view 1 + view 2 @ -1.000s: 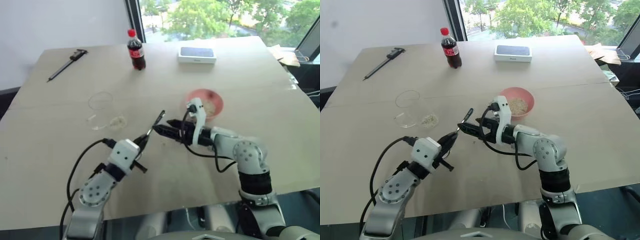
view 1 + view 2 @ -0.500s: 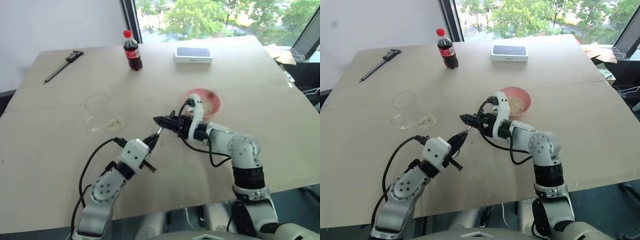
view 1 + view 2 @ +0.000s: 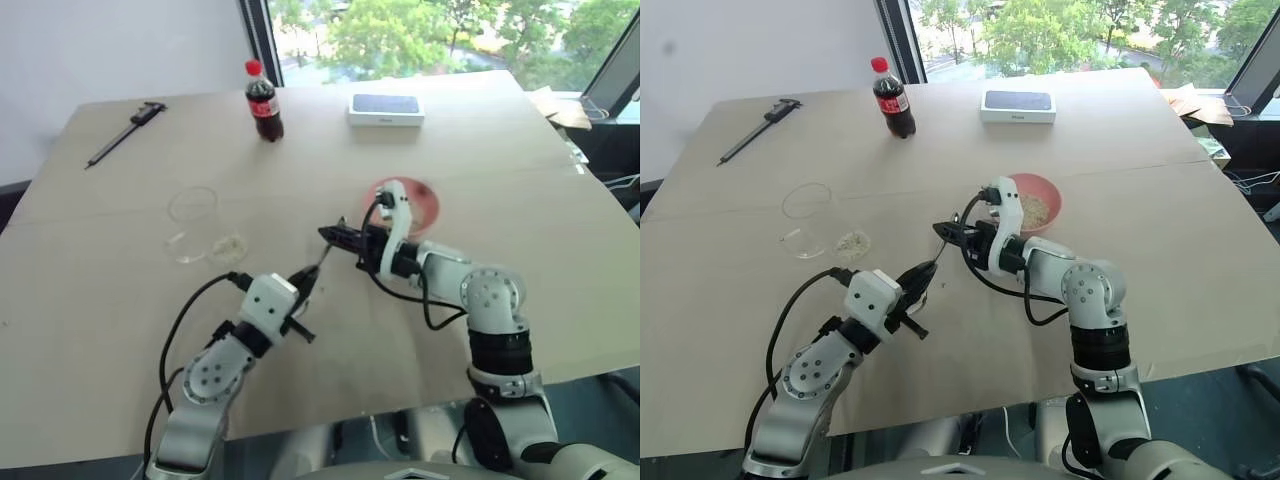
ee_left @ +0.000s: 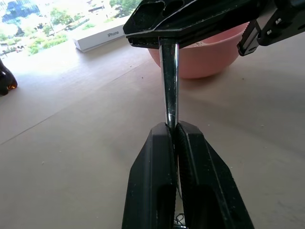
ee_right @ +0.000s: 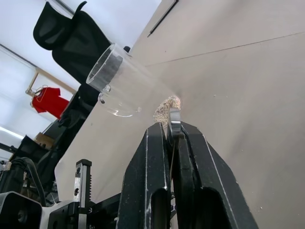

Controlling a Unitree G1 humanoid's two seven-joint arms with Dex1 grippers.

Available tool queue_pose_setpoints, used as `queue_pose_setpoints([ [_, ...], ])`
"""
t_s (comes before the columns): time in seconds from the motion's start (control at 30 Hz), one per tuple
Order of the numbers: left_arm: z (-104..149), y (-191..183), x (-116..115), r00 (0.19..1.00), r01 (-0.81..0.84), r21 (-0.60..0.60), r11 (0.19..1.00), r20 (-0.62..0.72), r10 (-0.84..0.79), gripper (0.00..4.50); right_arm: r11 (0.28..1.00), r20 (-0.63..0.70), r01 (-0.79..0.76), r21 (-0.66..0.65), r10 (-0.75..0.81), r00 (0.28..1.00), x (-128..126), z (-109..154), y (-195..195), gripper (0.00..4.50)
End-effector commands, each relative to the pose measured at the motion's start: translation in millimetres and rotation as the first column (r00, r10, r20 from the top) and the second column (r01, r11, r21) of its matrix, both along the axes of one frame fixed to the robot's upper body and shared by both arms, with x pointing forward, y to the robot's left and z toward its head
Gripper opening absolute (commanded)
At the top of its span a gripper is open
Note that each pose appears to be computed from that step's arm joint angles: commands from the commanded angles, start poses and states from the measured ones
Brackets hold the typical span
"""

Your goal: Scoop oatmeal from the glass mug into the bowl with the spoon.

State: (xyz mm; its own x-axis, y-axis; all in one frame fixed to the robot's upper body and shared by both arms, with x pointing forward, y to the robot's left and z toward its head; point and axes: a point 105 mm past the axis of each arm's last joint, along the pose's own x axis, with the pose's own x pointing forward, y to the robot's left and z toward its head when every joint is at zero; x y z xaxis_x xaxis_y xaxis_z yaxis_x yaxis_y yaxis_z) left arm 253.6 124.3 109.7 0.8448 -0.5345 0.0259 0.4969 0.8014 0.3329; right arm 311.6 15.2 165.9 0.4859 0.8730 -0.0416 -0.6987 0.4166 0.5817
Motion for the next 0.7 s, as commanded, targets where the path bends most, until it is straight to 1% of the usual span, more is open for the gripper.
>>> queue_pose_setpoints([
  [0.03,9.7,8.6,-1.9,0.996,-0.054,0.021,0.998,0.07,0.053,1.5,1.0,0.036,0.017,0.022,-0.018,0.999,2.4,13.2,-2.1,0.0],
  [0.1,12.9,17.3,-5.7,0.986,-0.131,0.024,0.991,0.107,0.128,2.28,0.999,0.027,0.033,0.028,-0.034,0.999,4.2,13.6,-4.9,0.0],
  [0.17,19.6,33.0,-18.9,0.952,-0.255,0.034,0.966,0.184,0.244,2.28,0.998,0.015,0.059,0.035,-0.059,0.998,8.8,14.5,-9.6,0.0],
  [0.27,23.6,50.9,-29.2,0.902,-0.377,0.021,0.926,0.235,0.362,2.28,0.997,0.012,0.075,0.034,-0.075,0.997,12.5,15.4,-13.1,0.0],
  [0.33,26.0,82.8,-31.4,0.814,-0.536,-0.051,0.843,0.236,0.531,2.28,0.995,0.008,0.092,0.032,-0.092,0.996,16.5,15.7,-16.4,0.0],
  [0.4,26.3,114.5,-32.5,0.706,-0.667,-0.109,0.737,0.223,0.672,2.28,0.994,0.008,0.103,0.029,-0.103,0.995,19.3,15.9,-18.7,0.0],
  [0.47,24.7,139.1,-31.8,0.623,-0.744,-0.153,0.65,0.193,0.758,2.28,0.994,0.007,0.108,0.027,-0.108,0.994,20.6,15.9,-19.6,0.0],
  [0.53,20.6,156.3,-28.0,0.574,-0.786,-0.164,0.595,0.159,0.803,2.28,0.994,0.007,0.111,0.022,-0.111,0.994,21.5,15.4,-20.2,0.0],
  [0.57,21.1,159.6,-24.4,0.573,-0.786,-0.179,0.592,0.151,0.806,2.28,0.994,0.006,0.111,0.021,-0.111,0.994,21.7,15.4,-20.3,0.0],
  [0.63,19.6,158.3,-15.2,0.597,-0.767,-0.203,0.609,0.126,0.793,2.28,0.994,0.007,0.111,0.019,-0.111,0.994,21.9,15.1,-20.1,0.0],
  [0.7,19.9,155.6,-7.5,0.612,-0.754,-0.205,0.624,0.126,0.78,2.28,0.994,0.008,0.113,0.016,-0.113,0.994,22.3,15.1,-19.9,0.0],
])
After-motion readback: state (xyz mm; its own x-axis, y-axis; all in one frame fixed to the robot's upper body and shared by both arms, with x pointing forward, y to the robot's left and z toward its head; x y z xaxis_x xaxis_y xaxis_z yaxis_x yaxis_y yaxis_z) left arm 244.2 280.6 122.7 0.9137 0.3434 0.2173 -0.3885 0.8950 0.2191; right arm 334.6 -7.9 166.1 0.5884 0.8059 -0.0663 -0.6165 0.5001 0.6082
